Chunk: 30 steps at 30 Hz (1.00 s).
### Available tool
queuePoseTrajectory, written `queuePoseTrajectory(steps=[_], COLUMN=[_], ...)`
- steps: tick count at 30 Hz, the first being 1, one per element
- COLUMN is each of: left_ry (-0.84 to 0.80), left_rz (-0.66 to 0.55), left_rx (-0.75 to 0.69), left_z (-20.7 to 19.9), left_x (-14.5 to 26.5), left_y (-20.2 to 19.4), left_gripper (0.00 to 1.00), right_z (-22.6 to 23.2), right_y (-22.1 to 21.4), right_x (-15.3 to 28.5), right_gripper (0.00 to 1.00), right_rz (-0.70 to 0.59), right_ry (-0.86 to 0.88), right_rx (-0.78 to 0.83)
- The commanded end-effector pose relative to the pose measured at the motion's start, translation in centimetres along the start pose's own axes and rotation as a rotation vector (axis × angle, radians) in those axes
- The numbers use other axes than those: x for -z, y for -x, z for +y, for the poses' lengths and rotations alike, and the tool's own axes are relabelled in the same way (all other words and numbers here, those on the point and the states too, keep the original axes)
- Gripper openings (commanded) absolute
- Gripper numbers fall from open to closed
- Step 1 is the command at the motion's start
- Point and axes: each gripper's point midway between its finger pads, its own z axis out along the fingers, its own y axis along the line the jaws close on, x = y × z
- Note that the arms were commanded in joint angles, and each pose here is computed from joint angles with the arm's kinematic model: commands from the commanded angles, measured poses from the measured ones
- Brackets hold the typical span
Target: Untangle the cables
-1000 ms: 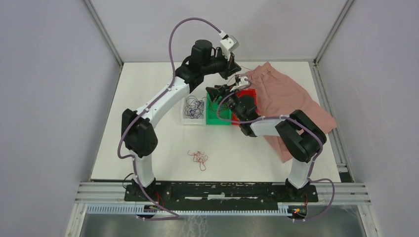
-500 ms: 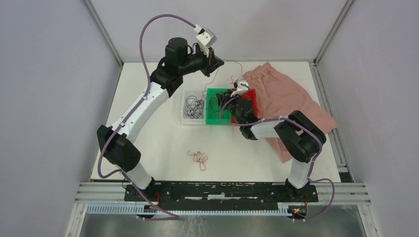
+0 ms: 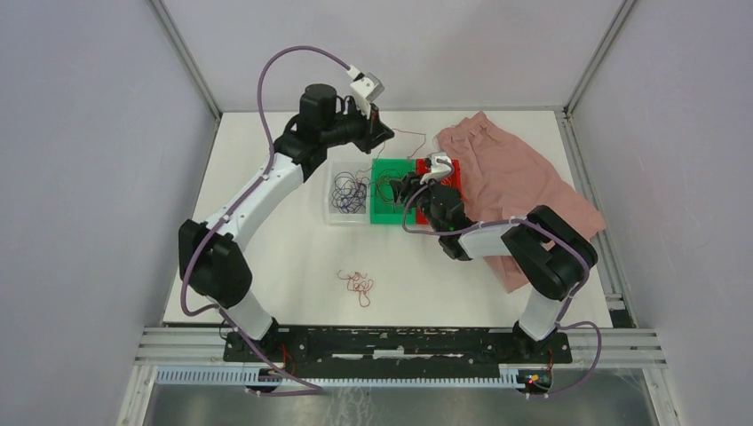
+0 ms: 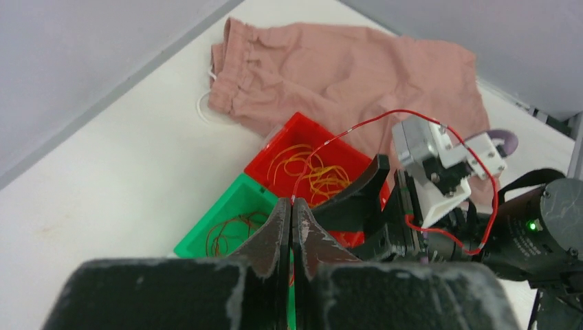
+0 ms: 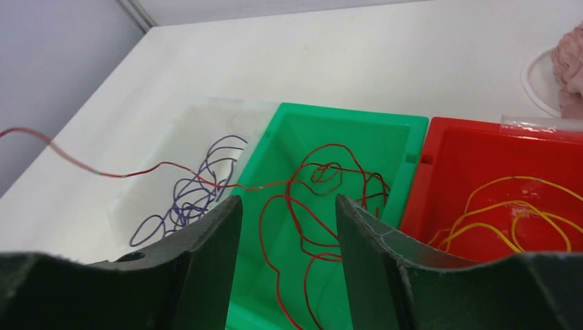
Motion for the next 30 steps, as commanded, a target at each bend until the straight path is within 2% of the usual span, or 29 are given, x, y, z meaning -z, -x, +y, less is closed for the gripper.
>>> queuePoseTrajectory(steps=[1, 6, 13, 18, 24, 30], left_ry=[-0.092, -0.113, -0.1, -0.103, -0.103, -0.144], left_rz=[-0.176, -0.187, -0.11, -0.065, -0.092, -0.104], left_rx=[-0.036, -0.02, 0.032, 0.039, -0.007, 0.027], left_z=[-1.7, -2.9, -4.4, -4.9, -4.6, -5.7], left_x=[0.7, 2.5, 5.2, 6.2, 6.8, 7.5], left_y=[7.6, 8.6, 3.6, -0.3, 0.0, -0.1], left_gripper=[0.03, 0.03, 0.03, 0.03, 0.03, 0.03], right_z=[2.4, 3.4, 3.2, 4.8, 6.2, 6.7], right_y=[3.7, 3.8, 3.9, 2.2, -0.6, -3.2], right_x=[0.2, -1.0, -3.5, -5.2, -5.4, -4.9], right_gripper=[0.6, 0.63, 0.65, 0.65, 0.65, 0.62], right_rz=[-0.089, -0.065, 0.022, 0.17, 0.326, 0.52], right_ry=[0.094, 0.203, 0.293, 0.382, 0.458, 0.469], right_rx=[-0.025, -0.139, -0.136, -0.106, -0.102, 0.039])
